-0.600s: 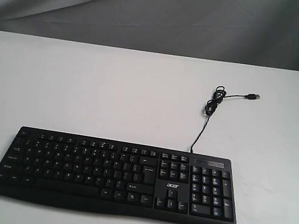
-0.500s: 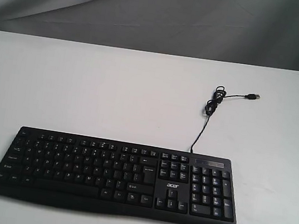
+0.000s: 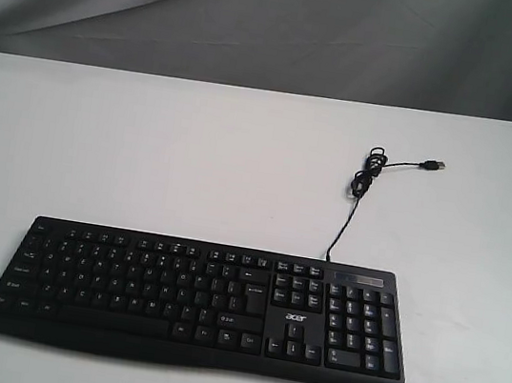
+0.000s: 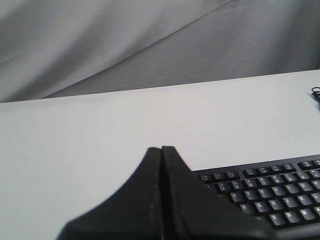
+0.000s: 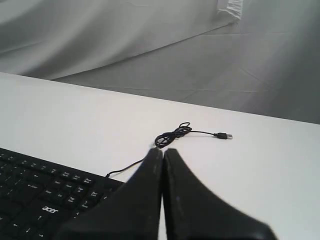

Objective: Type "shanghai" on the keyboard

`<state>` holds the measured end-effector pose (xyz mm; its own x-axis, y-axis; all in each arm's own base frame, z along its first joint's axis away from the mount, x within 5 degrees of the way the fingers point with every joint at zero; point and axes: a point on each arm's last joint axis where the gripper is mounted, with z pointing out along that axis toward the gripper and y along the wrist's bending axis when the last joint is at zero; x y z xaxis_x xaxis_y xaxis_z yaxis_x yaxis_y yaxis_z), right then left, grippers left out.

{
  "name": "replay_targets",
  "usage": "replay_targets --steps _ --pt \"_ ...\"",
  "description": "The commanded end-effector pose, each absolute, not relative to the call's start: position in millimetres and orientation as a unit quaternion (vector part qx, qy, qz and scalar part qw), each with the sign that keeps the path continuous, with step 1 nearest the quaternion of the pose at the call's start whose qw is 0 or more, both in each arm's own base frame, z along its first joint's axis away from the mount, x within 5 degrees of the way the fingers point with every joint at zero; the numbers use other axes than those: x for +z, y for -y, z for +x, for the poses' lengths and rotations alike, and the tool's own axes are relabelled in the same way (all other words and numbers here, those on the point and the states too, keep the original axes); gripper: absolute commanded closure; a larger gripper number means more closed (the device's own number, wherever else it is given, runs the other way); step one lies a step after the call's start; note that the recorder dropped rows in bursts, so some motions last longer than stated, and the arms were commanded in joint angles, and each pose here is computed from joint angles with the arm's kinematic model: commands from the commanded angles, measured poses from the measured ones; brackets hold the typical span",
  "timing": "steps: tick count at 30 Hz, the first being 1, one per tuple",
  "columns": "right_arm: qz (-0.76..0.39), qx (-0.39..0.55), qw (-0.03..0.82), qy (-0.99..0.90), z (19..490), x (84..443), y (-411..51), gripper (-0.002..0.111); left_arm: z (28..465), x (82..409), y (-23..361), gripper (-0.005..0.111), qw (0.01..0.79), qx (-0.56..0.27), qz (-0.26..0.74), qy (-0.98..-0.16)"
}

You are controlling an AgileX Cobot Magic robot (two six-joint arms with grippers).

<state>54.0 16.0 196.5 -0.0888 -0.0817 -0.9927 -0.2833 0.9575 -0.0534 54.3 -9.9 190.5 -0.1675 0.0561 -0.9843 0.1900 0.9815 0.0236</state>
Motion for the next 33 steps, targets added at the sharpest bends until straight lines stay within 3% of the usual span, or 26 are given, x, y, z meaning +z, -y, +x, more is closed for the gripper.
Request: replay_targets --steps 1,7,14,20,26,30,33 --pt "-0.122 0.073 0.665 -0.733 54 196 -15 0.108 54 190 10 0.107 0.641 -0.054 0.081 -0.761" --pt "-0.118 0.079 0.657 -0.740 53 196 -16 0.108 54 190 10 0.107 0.641 -0.054 0.081 -0.761" --pt "-0.116 0.084 0.669 -0.729 56 261 -17 0.108 54 190 10 0.107 0.641 -0.054 0.081 -0.761" --pt "-0.124 0.074 0.654 -0.743 88 307 -25 0.108 54 190 10 0.107 0.641 -0.054 0.081 -0.761" --pt "-0.102 0.092 0.643 -0.754 132 300 -38 0.108 54 190 10 0.107 0.641 -0.054 0.081 -0.761" --pt "0.000 0.215 0.547 -0.809 148 279 -58 0.108 54 190 10 0.107 0.641 -0.054 0.081 -0.761" --pt "-0.059 0.230 0.493 -0.837 152 261 -85 0.108 54 190 10 0.107 0.641 -0.054 0.081 -0.761"
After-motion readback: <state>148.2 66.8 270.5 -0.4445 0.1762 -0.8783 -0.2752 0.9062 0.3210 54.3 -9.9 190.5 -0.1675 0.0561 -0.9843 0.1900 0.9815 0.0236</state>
